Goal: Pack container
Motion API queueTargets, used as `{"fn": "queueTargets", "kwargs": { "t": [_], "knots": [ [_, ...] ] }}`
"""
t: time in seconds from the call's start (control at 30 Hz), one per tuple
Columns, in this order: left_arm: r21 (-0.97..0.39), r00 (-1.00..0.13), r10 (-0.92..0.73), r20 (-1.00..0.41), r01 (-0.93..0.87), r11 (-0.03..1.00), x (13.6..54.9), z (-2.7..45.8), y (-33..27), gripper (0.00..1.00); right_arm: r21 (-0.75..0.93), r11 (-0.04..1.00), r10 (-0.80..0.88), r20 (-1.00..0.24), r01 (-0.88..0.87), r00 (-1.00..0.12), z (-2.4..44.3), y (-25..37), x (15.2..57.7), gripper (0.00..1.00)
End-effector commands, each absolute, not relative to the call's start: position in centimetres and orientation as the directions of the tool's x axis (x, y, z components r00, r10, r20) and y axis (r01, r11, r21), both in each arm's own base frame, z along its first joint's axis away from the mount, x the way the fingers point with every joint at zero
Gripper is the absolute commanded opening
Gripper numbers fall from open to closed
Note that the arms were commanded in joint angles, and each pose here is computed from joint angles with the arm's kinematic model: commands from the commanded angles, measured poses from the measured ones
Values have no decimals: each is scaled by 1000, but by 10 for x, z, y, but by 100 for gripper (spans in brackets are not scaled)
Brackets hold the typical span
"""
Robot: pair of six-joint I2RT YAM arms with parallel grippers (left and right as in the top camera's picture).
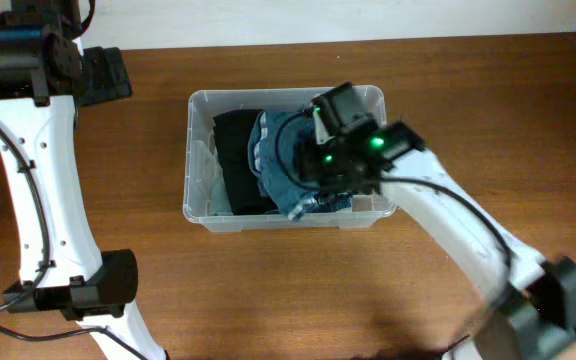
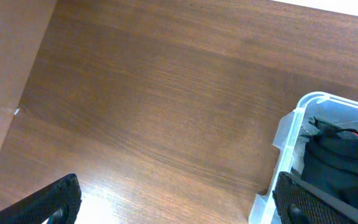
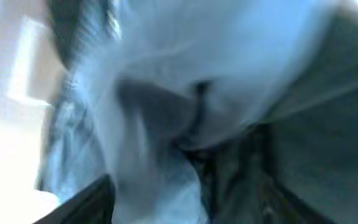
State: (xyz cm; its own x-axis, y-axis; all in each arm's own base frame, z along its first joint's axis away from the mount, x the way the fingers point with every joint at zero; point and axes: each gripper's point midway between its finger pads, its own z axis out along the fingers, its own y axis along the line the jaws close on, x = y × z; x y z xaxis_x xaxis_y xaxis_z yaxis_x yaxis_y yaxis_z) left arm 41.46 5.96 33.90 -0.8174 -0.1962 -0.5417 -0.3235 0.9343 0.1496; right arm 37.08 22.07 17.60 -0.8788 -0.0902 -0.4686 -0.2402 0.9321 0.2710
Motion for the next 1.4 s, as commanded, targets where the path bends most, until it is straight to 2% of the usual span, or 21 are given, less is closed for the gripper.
{"fn": "queueTargets", "kwargs": {
  "t": [0.0,0.13,0.27,0.33,0.47,0.53,0.6,0.67,0.77,0.87,0.9,0.93,1.03,1.13,1.37],
  "knots": [
    [153,-808,-202,-553,-336,929,414,343,61,99,268,932,-21,-632,-243,-775,243,205,372,67],
    [153,-809,-202,-553,-336,929,414,343,61,99,360,870,-15,-665,-338,-747,255,233,380,67],
    [153,-809,-202,-553,-336,929,414,343,61,99,370,870,-32,-618,-326,-786,210,249,404,66],
    [153,-809,-202,-553,-336,929,414,343,61,99,373,890,-19,-543,-262,-839,168,250,413,66],
    [153,-809,-202,-553,-336,929,414,343,61,99,395,913,12,-281,-104,-960,61,257,403,66],
    [153,-809,-202,-553,-336,929,414,343,61,99,414,905,-5,-214,-96,-977,39,263,395,63],
    [153,-809,-202,-553,-336,929,414,343,61,99,433,896,-9,-197,-95,-980,37,265,393,63],
    [153,-809,-202,-553,-336,929,414,343,61,99,452,883,-16,-236,-124,-972,59,264,398,63],
    [153,-809,-202,-553,-336,929,414,343,61,99,442,860,-83,-373,-255,-924,113,262,402,65],
    [153,-809,-202,-553,-336,929,414,343,61,99,350,858,-143,-542,-376,-828,170,252,404,72],
    [153,-809,-202,-553,-336,929,414,343,61,100,291,868,-154,-613,-403,-775,197,243,405,79],
    [153,-809,-202,-553,-336,929,414,343,61,99,250,882,-139,-671,-399,-728,225,231,405,86],
    [153,-809,-202,-553,-336,929,414,343,61,99,187,913,-98,-763,-364,-639,276,203,400,98],
    [153,-809,-202,-553,-336,929,414,343,61,99,146,946,-53,-810,-288,-583,310,169,392,100],
    [153,-809,-202,-553,-336,929,414,343,61,99,70,994,10,-817,-82,-576,330,93,373,99]
  ]
}}
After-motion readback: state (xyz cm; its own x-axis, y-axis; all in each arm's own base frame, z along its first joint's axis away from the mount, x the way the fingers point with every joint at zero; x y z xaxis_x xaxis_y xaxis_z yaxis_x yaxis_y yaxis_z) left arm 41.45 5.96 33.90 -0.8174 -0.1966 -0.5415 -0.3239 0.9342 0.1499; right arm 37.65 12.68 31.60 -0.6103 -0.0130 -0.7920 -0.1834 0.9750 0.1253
